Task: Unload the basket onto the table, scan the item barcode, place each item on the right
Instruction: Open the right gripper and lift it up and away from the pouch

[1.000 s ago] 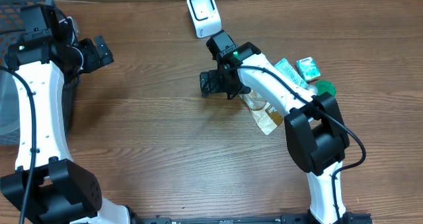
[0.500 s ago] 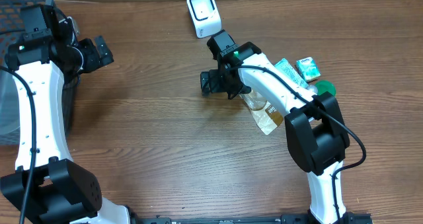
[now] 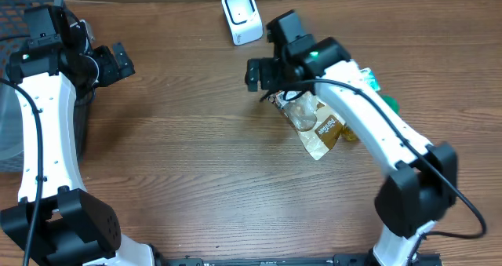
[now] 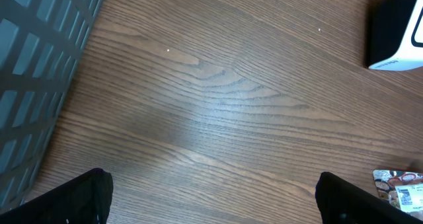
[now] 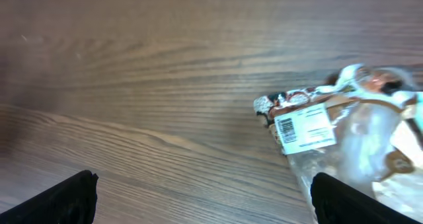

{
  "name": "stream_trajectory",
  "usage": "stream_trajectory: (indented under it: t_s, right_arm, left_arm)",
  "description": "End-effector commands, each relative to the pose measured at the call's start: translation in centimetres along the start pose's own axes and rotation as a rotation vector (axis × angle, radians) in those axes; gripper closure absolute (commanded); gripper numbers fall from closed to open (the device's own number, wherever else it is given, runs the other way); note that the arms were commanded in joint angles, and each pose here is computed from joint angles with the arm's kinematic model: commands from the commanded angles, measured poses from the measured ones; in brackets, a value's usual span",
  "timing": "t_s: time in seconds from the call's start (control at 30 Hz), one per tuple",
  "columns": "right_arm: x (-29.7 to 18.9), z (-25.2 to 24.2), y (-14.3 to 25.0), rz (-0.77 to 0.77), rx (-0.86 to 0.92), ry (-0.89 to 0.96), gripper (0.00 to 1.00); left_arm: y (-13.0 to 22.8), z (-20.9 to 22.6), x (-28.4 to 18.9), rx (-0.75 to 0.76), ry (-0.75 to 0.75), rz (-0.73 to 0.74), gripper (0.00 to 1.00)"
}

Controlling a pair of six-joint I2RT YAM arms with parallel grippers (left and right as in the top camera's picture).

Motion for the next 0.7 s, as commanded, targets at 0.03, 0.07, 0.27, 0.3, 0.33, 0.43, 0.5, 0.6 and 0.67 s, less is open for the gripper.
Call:
stream_trajectory:
  t_s: [0.03, 0.07, 0.27, 0.3, 0.33, 0.43, 0.5, 0.6, 0.67]
  right_arm:
    - [-4.9, -0.8, -1.7, -0.122, 0.029, -0.030, 0.00]
    - [-5.5, -0.9, -1.8, -0.137, 0.031, -0.033, 0.00]
    - [-10.2, -0.7, -1.9, -0.237, 0.029, -0.066, 0.00]
    - [-10.8, -0.7, -1.9, -0.249, 0.028, -0.071, 0.00]
    - [-11.7, -0.6, -1.8, -0.270, 0.025, -0.079, 0.00]
    - [-14.4, -0.3, -1.5, -0.327, 0.018, -0.101, 0.00]
    - [-15.9, -0.2, -1.2, -0.357, 0.014, -0.113, 0.00]
    - [-18.7, 0.0, -0.6, -0.418, 0.006, -0.138, 0.00]
    - [-20.8, 0.0, -0.1, -0.462, 0.001, -0.155, 0.00]
  left_arm:
    - [-0.2, -0.3, -0.1, 0.002, -0.001, -0.008, 0.00]
    - [-0.2, -0.3, -0.1, 0.002, -0.001, -0.008, 0.00]
    - [-0.2, -0.3, -0.1, 0.002, -0.001, -0.008, 0.00]
    - [-0.2, -0.3, -0.1, 0.002, -0.001, -0.008, 0.00]
    - [-0.2, -0.3, -0.1, 0.002, -0.001, -0.008, 0.00]
    - [-0.2, -0.3, -0.1, 0.002, -0.001, -0.008, 0.00]
    - [-0.2, -0.3, -0.1, 0.002, -0.001, -0.008, 0.00]
    - [-0.2, -0.3, -0.1, 0.002, -0.001, -0.008, 0.00]
    - [-0.2, -0.3, -0.1, 0.002, -0.001, -0.008, 0.00]
Point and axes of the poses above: each gripper's point midway between its finger pads, its own x axis out along the fingers, its own z axis along the line the jaws close on, y = z × x, the point moved 7 cm from there along -x, back along the fingers, and after that the axes turned 2 degrees about -x, right-handed, at the moved point
